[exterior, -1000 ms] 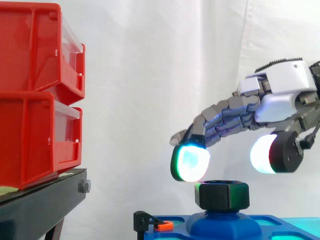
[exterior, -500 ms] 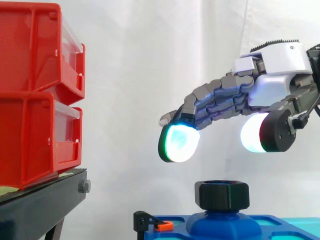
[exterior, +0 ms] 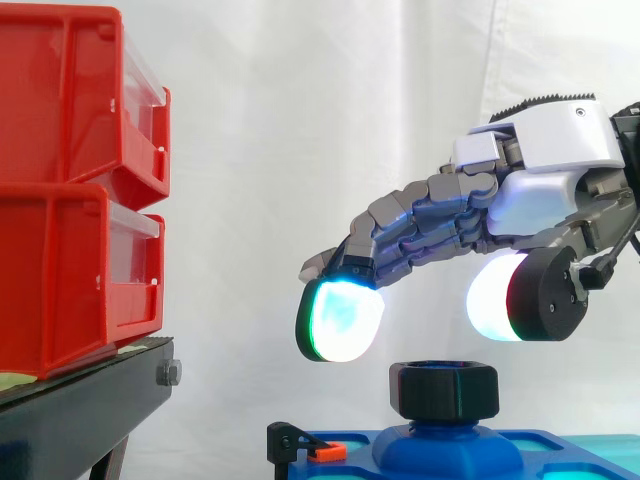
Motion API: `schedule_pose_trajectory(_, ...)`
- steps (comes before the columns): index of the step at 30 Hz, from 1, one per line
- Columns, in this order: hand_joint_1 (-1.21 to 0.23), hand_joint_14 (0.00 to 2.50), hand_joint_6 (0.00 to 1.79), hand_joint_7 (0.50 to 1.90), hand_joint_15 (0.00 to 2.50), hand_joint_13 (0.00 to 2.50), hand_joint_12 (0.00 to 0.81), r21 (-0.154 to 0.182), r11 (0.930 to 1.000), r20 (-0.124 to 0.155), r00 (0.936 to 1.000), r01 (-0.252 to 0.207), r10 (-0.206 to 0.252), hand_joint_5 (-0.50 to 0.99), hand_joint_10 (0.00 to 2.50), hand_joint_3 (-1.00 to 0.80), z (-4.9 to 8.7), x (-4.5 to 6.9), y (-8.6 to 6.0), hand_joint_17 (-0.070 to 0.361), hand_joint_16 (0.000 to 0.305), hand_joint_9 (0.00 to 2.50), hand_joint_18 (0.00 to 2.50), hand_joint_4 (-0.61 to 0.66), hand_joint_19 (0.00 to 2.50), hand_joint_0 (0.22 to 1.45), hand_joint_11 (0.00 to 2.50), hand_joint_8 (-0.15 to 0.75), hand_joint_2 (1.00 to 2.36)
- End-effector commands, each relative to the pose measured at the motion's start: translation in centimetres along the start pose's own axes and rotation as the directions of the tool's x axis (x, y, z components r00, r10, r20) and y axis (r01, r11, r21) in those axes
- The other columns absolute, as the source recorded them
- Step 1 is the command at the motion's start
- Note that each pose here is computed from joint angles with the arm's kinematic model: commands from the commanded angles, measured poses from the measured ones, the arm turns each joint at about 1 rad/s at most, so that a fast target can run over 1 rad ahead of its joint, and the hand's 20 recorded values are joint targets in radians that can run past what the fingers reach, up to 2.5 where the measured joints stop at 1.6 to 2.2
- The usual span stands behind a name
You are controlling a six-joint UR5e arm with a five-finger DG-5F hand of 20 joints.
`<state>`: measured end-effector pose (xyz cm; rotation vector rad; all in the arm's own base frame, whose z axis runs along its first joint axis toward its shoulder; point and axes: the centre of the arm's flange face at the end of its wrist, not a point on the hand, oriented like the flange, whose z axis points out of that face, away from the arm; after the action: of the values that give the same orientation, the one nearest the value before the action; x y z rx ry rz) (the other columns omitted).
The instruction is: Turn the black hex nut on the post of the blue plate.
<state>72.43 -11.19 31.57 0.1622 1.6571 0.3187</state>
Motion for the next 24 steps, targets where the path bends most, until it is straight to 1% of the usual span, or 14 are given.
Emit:
schedule_pose_trajectory(1,-0.59,0.0,0.5,0.81,0.02,0.08,0.363,0.006,1.0,-0.004,1.0,0.0,0.0,-0.21,0.0,-0.5,0.08,0.21,0.31,0.118,0.052,0.19,0.0,0.2,0.13,0.46,0.0,0.237,1.0)
schedule_pose_trajectory(5,-0.58,0.0,0.5,0.8,0.02,0.08,0.363,0.005,1.0,-0.005,1.0,0.0,0.0,-0.21,0.0,-0.5,0.1,0.24,0.41,0.117,0.052,0.19,0.0,0.2,0.12,0.46,0.0,0.236,1.0)
schedule_pose_trajectory(7,-0.58,0.0,0.5,0.8,0.02,0.08,0.362,0.003,1.0,-0.01,1.0,0.0,0.0,-0.21,0.0,-0.5,0.05,0.61,0.44,0.117,0.052,0.19,0.0,0.2,0.13,0.47,0.0,0.236,1.0)
schedule_pose_trajectory(11,-0.58,0.0,0.5,0.79,0.02,0.09,0.361,-0.003,1.0,-0.016,0.9999,0.0,0.0,-0.21,0.0,-0.5,0.05,0.78,0.66,0.117,0.052,0.19,0.0,0.2,0.12,0.47,0.0,0.235,1.0)
schedule_pose_trajectory(13,-0.57,0.0,0.5,0.79,0.02,0.09,0.36,0.0,1.0,-0.02,0.9998,-0.001,0.001,-0.21,0.0,-0.5,-0.03,0.8,0.55,0.117,0.052,0.19,0.0,0.2,0.12,0.47,0.0,0.235,1.0)
schedule_pose_trajectory(14,-0.57,0.0,0.5,0.79,0.02,0.09,0.361,0.001,1.0,-0.03,0.9996,-0.001,0.001,-0.21,0.0,-0.5,-0.09,0.92,0.63,0.117,0.052,0.19,0.0,0.2,0.13,0.47,0.0,0.235,1.0)
schedule_pose_trajectory(16,-0.56,0.0,0.5,0.79,0.03,0.09,0.361,0.003,1.0,-0.037,0.9993,-0.002,0.002,-0.21,0.0,-0.5,-0.18,1.05,0.6,0.117,0.052,0.19,0.0,0.19,0.12,0.47,0.0,0.236,1.0)
schedule_pose_trajectory(20,-0.55,0.0,0.5,0.79,0.03,0.09,0.361,0.005,1.0,-0.041,0.9991,-0.002,0.003,-0.21,0.0,-0.5,-0.25,1.06,0.5,0.117,0.052,0.19,0.0,0.2,0.13,0.47,0.0,0.235,1.0)
schedule_pose_trajectory(24,-0.55,0.0,0.5,0.79,0.03,0.09,0.361,0.011,0.9999,-0.046,0.9989,-0.003,0.004,-0.21,0.0,-0.5,-0.42,0.95,0.11,0.117,0.052,0.19,0.0,0.19,0.12,0.47,0.0,0.236,1.0)
